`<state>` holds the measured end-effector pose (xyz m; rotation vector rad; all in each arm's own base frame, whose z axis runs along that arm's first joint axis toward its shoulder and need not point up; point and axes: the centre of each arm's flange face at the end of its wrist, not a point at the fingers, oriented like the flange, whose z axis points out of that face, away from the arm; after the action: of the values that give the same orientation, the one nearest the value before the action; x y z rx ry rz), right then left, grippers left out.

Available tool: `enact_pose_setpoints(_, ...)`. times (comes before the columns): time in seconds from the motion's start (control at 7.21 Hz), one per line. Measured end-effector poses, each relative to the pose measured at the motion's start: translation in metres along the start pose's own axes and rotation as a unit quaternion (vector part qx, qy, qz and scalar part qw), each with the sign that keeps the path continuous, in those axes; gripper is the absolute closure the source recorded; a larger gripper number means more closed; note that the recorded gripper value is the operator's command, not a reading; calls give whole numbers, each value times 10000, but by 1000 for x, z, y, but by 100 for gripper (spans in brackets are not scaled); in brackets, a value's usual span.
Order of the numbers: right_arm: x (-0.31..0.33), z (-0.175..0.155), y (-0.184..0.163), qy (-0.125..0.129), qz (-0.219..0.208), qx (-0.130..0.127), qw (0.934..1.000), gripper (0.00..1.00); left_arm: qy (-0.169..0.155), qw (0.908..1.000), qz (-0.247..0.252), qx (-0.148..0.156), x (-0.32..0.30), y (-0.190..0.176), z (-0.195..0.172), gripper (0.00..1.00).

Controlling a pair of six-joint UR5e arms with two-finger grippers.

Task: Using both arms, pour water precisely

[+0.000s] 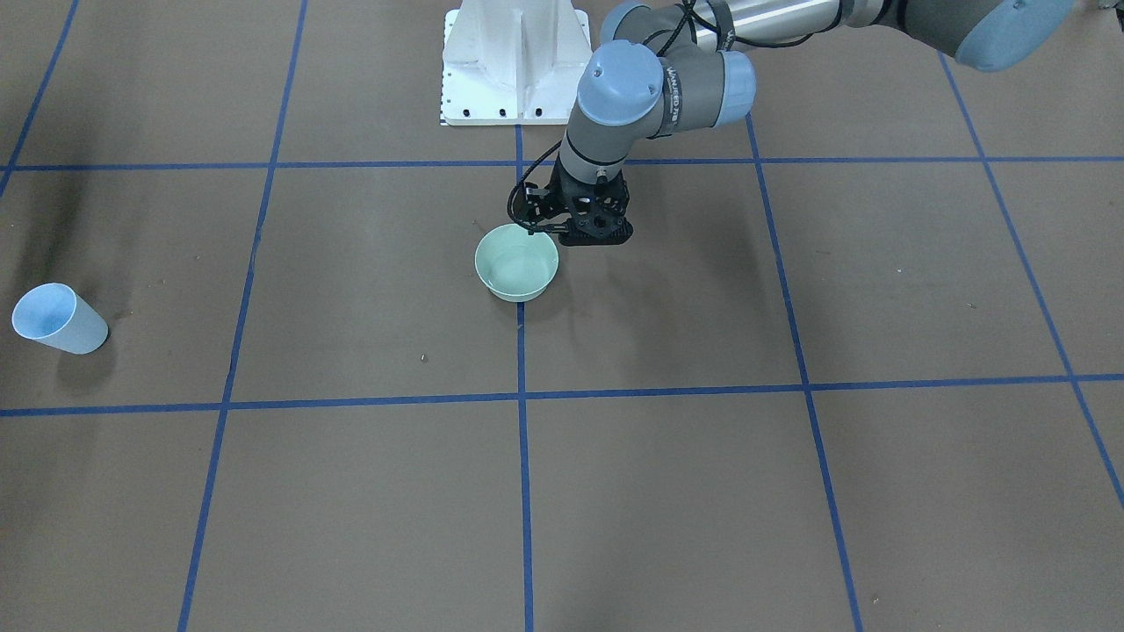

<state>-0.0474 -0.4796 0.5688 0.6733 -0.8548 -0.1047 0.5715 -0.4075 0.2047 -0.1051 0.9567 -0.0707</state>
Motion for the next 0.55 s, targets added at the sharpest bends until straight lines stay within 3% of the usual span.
enact_pose_setpoints(0.28, 12, -27, -18, -3, -199, -262, 9995, 1, -60, 9999, -51, 91, -4, -19, 1, 18)
enact_pose_setpoints(0.55, 18, -36, -20, -110, -132, -447, 9989, 1, -121, 9999, -27, 105, -6, -24, 7, 33)
